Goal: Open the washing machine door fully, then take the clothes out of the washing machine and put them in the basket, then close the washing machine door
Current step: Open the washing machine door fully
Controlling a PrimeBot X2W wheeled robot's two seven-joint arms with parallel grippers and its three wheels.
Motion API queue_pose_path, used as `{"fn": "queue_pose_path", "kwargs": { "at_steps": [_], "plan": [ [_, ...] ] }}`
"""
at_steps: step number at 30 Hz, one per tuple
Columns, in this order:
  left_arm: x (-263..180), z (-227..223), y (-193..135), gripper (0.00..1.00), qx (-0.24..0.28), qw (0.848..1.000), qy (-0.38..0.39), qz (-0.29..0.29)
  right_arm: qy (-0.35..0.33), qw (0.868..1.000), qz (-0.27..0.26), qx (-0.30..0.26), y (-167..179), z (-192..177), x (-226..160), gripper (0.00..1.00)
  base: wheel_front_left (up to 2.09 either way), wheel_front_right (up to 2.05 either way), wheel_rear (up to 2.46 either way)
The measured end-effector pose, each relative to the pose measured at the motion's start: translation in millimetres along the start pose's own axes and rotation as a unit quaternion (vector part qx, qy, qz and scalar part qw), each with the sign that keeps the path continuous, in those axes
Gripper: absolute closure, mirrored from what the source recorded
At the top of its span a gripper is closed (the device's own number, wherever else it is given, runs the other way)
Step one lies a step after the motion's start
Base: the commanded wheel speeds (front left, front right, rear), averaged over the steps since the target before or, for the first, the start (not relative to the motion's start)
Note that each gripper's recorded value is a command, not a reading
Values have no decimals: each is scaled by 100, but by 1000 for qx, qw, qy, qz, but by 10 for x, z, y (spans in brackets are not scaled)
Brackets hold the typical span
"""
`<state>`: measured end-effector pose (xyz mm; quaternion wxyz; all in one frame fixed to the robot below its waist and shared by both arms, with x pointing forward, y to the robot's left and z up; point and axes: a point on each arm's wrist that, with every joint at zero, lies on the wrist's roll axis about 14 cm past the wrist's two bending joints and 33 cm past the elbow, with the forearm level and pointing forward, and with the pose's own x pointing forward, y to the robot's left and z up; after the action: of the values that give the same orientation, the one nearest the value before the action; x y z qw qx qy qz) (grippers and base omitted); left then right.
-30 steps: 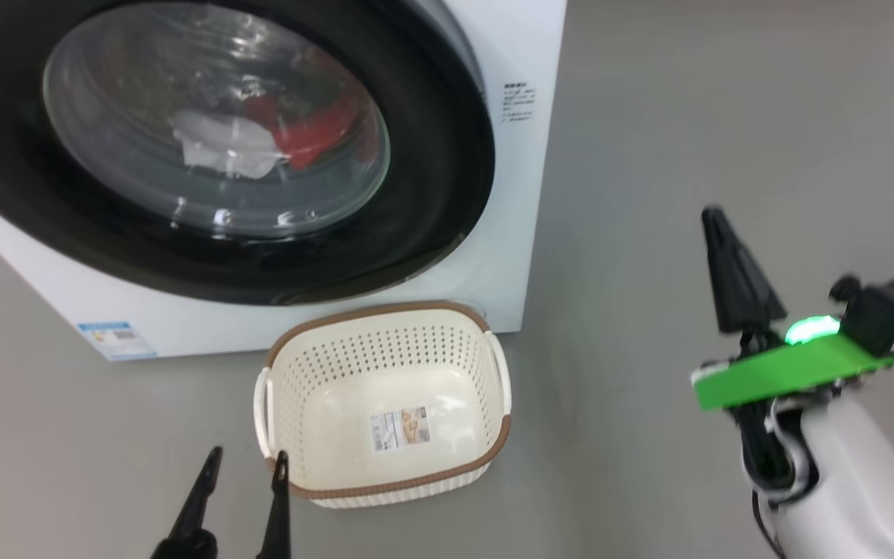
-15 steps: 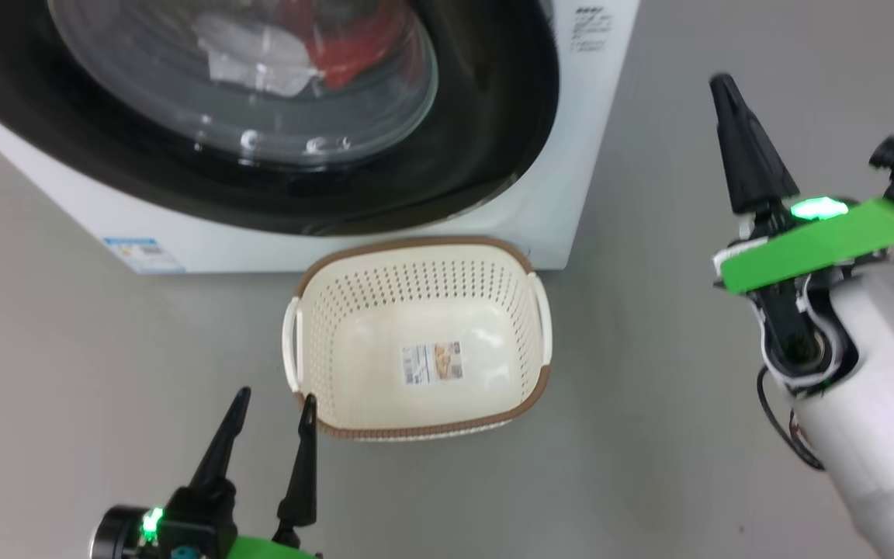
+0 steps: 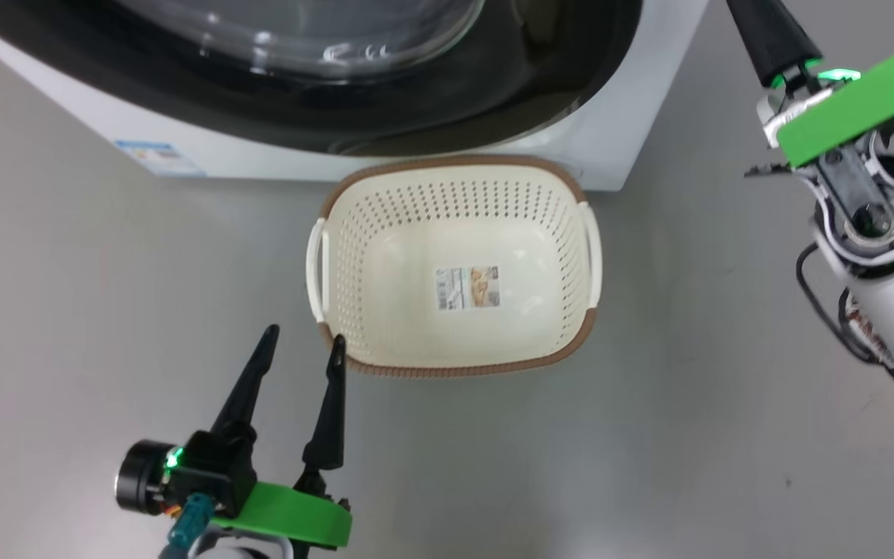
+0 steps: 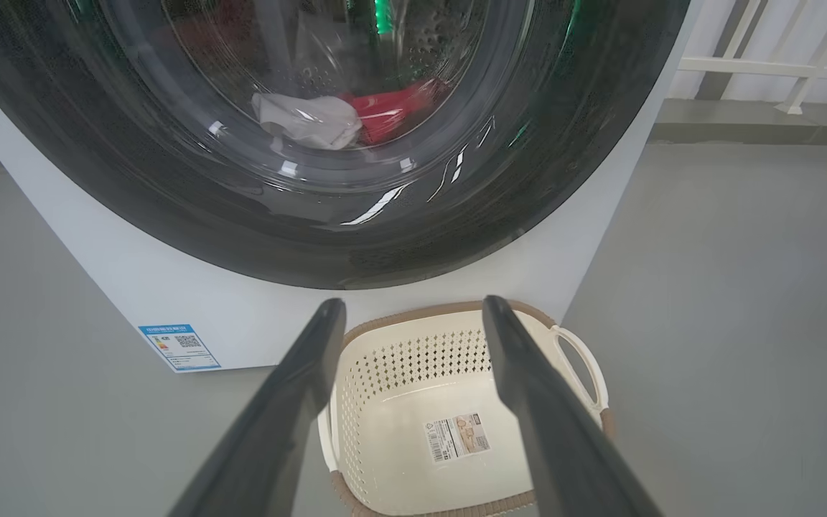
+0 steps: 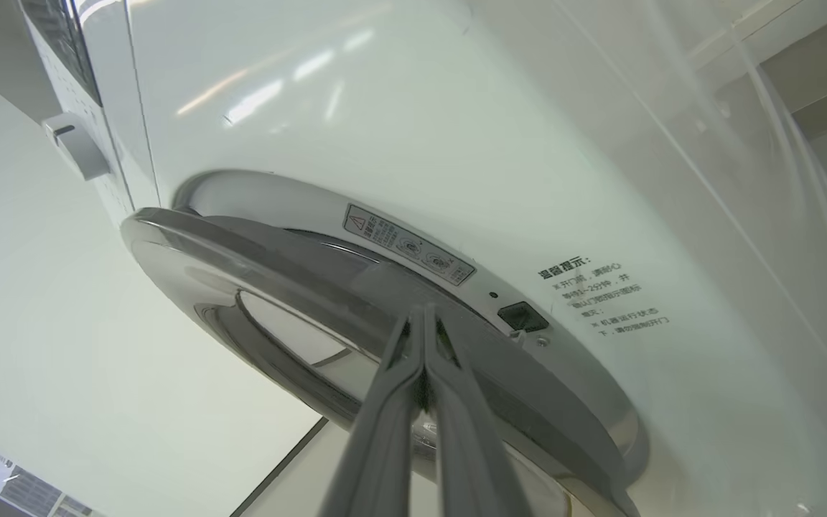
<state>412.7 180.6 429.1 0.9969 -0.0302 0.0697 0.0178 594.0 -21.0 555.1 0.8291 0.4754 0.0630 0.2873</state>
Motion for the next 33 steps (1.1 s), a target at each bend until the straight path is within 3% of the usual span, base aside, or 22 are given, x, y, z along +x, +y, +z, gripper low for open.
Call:
{"fn": "queue_pose_path", "kwargs": {
  "at_steps": [14, 20, 33],
  "plan": [
    [90, -222, 75, 0, -1, 999, 31, 10, 91, 990, 7, 106, -203, -331, 401, 100, 0, 0, 0],
    [104, -257, 106, 0, -2, 999, 37, 14, 123, 986, 1, 113, -302, -415, 482, 100, 0, 0, 0],
    [58, -142, 110, 0, -1, 1000, 23, 16, 172, 978, 0, 115, -160, -573, 401, 100, 0, 0, 0]
  ]
}}
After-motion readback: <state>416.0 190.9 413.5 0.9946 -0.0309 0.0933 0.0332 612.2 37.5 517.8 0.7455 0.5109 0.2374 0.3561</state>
